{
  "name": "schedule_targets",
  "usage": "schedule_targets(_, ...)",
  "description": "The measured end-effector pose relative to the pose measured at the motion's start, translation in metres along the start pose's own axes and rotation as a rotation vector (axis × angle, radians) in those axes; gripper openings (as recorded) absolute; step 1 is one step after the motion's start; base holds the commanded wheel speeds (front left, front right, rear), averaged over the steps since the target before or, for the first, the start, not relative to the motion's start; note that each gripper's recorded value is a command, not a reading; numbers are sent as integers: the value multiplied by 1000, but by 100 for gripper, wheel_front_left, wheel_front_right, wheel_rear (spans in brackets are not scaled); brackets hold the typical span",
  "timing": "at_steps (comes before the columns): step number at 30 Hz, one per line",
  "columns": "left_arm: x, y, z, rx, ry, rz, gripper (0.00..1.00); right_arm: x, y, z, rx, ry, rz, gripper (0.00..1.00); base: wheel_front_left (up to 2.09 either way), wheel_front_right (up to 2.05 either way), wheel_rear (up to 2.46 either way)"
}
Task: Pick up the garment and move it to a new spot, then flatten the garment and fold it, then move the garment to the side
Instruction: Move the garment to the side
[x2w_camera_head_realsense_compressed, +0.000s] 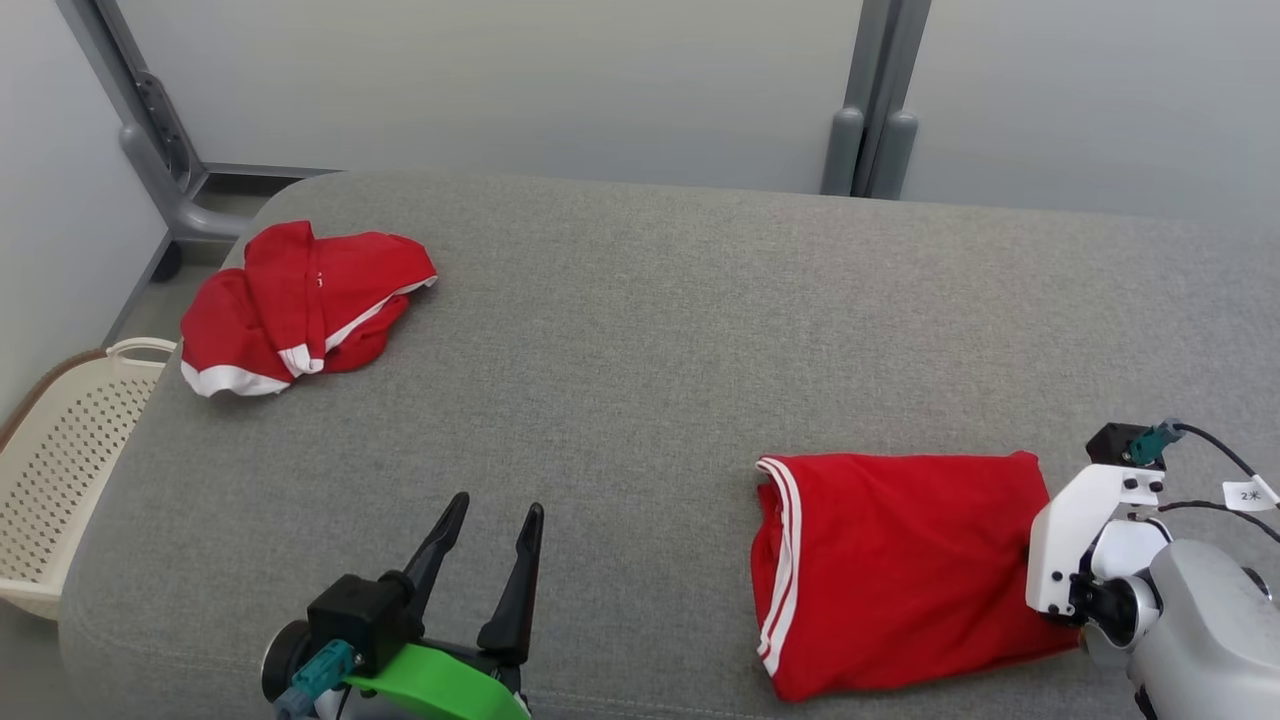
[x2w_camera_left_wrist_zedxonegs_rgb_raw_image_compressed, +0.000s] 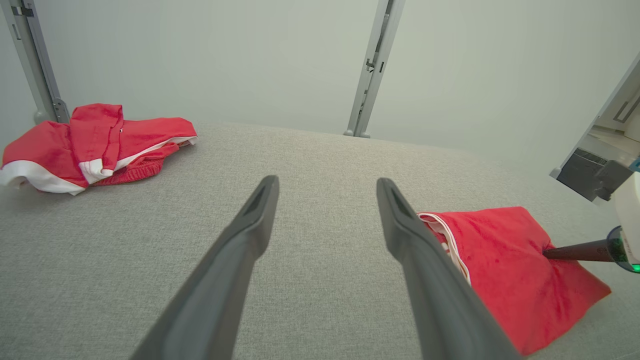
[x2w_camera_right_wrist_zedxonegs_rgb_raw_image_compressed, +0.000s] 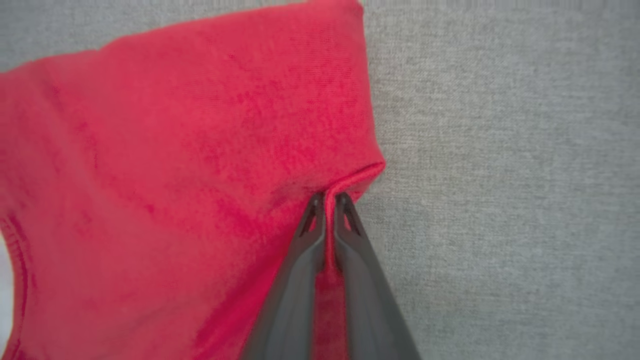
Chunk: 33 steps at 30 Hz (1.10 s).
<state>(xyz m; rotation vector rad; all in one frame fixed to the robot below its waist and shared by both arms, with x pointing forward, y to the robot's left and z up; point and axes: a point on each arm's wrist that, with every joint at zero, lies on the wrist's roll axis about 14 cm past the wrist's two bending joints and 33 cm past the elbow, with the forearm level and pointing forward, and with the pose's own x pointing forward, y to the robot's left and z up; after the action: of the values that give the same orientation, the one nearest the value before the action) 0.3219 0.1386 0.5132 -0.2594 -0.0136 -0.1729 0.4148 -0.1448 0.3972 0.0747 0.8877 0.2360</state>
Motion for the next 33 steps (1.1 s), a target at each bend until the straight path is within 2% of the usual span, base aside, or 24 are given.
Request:
schedule_targets(9, 5, -3, -1, 2, 5, -9, 100, -7, -10, 23, -70, -68, -31, 0, 0, 0, 0)
schedule_targets(17, 23, -24, -4, -7, 10, -89, 100, -21, -25, 57, -136, -171, -75, 0, 0, 0, 0)
schedule_targets(33, 62, -76, -35, -17, 94, -290, 100, -42, -100, 108, -88, -345, -240, 0, 0, 0, 0)
